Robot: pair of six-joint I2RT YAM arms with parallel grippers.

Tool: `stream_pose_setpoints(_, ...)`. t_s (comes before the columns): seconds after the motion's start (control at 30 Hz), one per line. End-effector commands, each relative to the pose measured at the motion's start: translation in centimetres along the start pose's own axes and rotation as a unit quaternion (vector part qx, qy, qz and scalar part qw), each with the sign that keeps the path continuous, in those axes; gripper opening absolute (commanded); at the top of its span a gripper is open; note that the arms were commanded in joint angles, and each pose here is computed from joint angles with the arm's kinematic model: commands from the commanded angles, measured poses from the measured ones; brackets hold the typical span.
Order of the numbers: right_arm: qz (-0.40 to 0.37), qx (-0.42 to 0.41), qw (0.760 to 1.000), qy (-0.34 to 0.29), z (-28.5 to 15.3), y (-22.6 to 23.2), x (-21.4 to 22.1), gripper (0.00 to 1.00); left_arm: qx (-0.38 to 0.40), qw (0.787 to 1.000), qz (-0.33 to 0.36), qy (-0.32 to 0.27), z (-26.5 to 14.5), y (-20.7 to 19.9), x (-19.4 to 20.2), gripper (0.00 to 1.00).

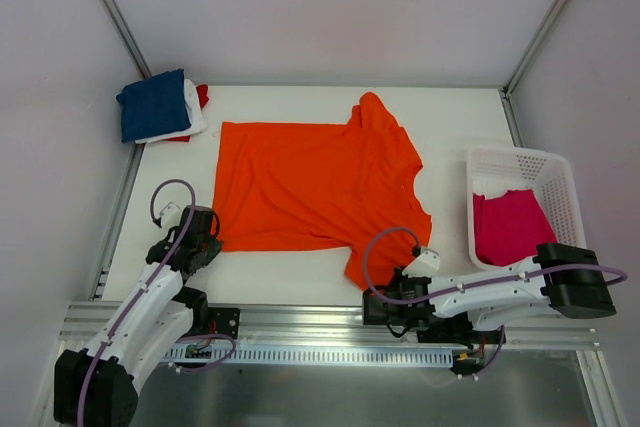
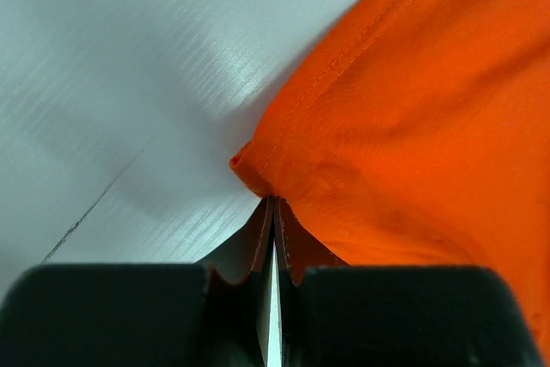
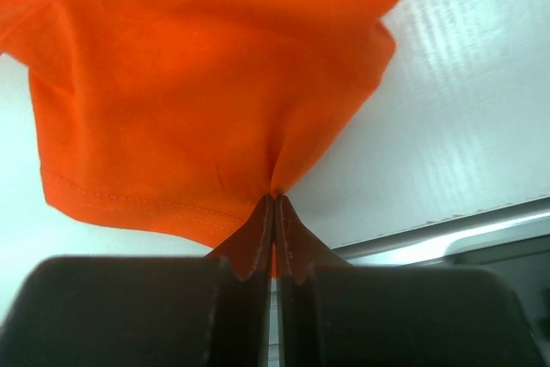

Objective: Fold and stack the t-shirts
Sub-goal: Fold the tshirt

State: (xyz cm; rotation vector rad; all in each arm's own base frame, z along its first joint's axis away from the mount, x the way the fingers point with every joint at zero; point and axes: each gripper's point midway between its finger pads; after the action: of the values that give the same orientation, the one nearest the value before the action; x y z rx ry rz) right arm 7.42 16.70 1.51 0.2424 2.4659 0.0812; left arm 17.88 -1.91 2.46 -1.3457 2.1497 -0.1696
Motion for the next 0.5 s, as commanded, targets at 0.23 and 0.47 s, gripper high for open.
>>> stream_pose_setpoints(0.23,-0.023,0.041,0.997,-0.054,-1.8,-2.3,-3.8,0.01,0.047,0.999,0.018,-0.02,-1.4,-2.3,-1.4,0.0)
stream_pose_setpoints(0.47,-0.033,0.039,0.993,-0.104,-4.6,-1.9,-7.9,0.0,0.105,0.994,0.027,-0.029,-4.0,-5.4,-2.9,0.0)
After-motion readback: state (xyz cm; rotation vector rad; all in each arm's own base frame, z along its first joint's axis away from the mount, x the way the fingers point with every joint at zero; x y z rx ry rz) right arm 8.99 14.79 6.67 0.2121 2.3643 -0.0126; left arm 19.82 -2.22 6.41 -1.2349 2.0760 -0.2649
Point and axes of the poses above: each gripper's point midway between its finger pads, its own z axis out along the fingers, its own y axis along the line the jaws close on, x = y × z, and after that the axes turned 14 degrees about -z, right-handed
